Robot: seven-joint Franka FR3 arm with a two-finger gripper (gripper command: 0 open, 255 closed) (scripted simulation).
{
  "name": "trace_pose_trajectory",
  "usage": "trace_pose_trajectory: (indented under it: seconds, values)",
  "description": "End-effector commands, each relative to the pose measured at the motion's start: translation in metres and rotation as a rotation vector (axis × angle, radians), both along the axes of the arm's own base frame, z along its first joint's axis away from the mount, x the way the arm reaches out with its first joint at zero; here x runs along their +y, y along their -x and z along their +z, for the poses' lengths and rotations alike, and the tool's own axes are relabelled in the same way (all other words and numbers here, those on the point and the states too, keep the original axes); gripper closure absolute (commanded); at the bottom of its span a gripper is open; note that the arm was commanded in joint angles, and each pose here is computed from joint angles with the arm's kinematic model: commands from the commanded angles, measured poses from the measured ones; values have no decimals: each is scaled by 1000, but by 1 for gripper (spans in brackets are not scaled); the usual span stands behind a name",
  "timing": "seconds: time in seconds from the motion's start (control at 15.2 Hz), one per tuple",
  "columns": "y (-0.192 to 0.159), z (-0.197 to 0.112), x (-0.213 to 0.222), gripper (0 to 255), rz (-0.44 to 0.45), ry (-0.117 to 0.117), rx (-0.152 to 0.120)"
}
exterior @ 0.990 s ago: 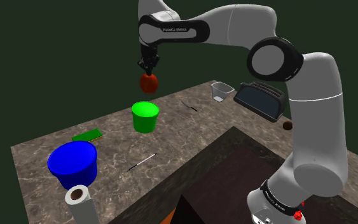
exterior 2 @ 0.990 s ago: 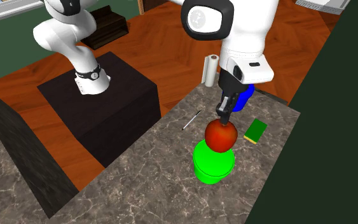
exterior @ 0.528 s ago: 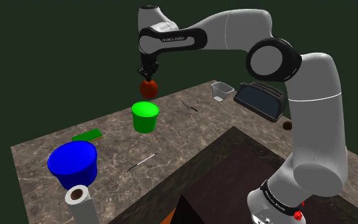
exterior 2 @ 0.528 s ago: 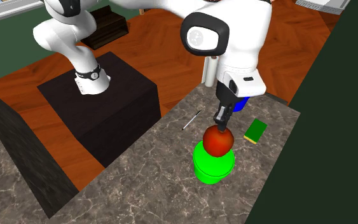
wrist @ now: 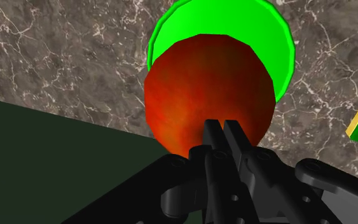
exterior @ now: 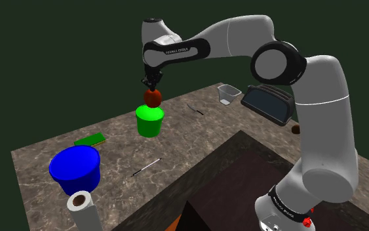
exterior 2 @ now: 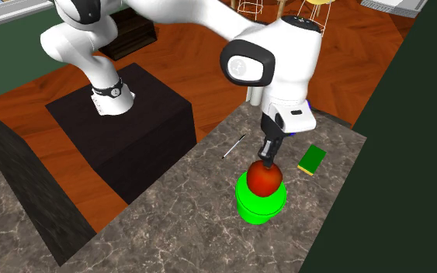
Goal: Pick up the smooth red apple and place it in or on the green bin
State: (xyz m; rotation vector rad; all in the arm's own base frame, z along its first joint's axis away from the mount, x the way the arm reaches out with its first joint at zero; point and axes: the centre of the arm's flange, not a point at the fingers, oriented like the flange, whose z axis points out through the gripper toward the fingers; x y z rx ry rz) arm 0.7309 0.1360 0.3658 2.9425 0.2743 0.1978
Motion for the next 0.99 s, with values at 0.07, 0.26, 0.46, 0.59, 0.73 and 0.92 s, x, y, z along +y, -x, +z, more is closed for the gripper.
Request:
trace_pose_trajectory:
  seconds: [0.07, 0.26, 0.46, 0.59, 0.73, 0.92]
  values:
    - [0, -16, -1, 255, 0, 0, -1]
    - [0, -32, -1, 255, 0, 0, -1]
    - [0, -40, -1, 255, 0, 0, -1]
    - [0, -40, -1, 255, 0, 0, -1]
    - [0, -40, -1, 255, 0, 0, -1]
    - [0, -40, -1, 0, 0, 0, -1]
